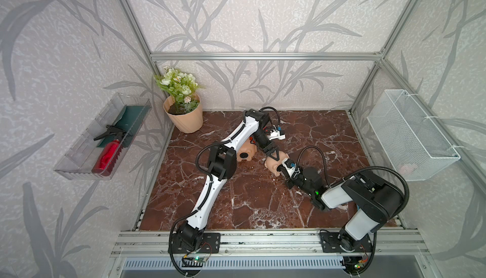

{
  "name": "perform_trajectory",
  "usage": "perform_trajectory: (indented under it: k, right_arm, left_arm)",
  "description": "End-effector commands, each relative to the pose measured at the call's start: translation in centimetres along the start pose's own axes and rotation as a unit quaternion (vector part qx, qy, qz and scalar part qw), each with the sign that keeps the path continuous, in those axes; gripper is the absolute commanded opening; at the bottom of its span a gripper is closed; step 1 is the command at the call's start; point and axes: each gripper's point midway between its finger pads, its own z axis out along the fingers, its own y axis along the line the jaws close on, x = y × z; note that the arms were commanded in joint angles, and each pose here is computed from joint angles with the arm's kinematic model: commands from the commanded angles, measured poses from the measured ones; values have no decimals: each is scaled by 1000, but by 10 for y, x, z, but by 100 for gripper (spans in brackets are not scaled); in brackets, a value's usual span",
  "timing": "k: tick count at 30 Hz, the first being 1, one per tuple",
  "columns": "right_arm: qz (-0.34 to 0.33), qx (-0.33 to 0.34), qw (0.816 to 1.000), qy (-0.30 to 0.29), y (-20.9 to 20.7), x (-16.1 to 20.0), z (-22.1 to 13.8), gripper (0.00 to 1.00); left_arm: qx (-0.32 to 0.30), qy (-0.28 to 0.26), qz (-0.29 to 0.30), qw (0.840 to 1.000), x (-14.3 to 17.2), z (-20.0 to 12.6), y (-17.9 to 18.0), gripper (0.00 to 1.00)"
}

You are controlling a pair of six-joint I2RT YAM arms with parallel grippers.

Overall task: Close piggy banks
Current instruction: Screw the knob on the piggy bank.

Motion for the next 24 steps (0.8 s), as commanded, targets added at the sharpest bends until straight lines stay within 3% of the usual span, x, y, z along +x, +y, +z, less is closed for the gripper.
perform_trajectory:
  k: [1, 24]
  right_arm:
    - [36, 2, 999, -39, 0, -19, 0, 0]
    - [160, 40, 985, -47, -15, -22, -4, 0]
  left_arm:
    - [37, 15, -1, 999, 4, 13, -15, 85]
    - [40, 29, -11, 999, 12, 20, -16, 83]
